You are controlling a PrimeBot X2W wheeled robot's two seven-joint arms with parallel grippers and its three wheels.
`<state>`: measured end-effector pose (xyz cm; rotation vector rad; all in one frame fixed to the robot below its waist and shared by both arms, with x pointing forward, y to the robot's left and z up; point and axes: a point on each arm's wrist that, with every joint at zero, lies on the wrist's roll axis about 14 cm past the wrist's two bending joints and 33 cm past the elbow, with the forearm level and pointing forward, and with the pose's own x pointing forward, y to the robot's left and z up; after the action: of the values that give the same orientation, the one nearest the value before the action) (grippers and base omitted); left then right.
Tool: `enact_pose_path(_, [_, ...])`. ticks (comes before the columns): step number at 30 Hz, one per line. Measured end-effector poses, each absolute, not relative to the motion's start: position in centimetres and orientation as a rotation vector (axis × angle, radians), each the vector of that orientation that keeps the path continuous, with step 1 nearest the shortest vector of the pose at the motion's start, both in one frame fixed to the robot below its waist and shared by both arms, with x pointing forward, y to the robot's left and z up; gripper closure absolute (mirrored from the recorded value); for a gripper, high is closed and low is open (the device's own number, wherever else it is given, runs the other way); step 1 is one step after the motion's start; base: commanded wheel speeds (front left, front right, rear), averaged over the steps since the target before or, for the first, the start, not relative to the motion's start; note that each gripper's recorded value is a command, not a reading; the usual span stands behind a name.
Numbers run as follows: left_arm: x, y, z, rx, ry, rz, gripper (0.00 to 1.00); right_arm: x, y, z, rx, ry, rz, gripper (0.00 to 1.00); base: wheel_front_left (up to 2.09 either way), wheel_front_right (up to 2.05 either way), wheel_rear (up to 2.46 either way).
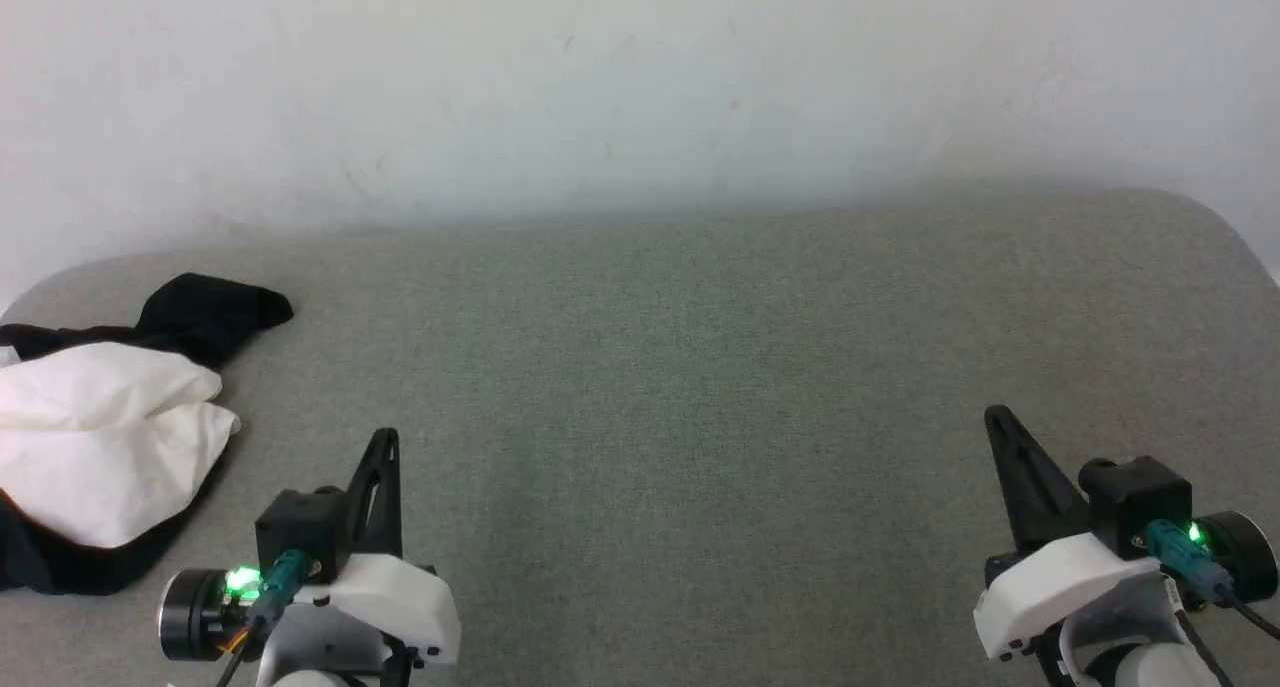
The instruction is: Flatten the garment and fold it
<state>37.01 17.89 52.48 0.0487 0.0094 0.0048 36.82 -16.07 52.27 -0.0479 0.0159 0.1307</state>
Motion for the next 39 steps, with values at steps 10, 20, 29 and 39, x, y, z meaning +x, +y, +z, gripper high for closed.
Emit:
enact_pose_path(10, [37.01,17.89,52.47,0.049,0.01,0.005,1.0,36.82,-16.06,52.27,-0.048,0.016,0.131,1.0,0.0,0.0,0.0])
enact_pose_path(20, [37.01,17.89,52.47,0.049,0.01,0.005,1.0,36.82,-16.06,52.27,-0.048,0.016,0.131,1.0,0.0,0.0,0.0])
enact_pose_path(29, [36.98,17.89,52.47,0.049,0.01,0.005,0.0,36.81,-16.1,52.25,-0.048,0.016,0.13,0.0,0.0,0.0,0.0])
enact_pose_path(39, [36.78,18.01,52.78,0.039,-0.011,0.008,0.0,36.79,-16.82,52.39,-0.036,0.002,0.109,0.0,0.0,0.0,0.0])
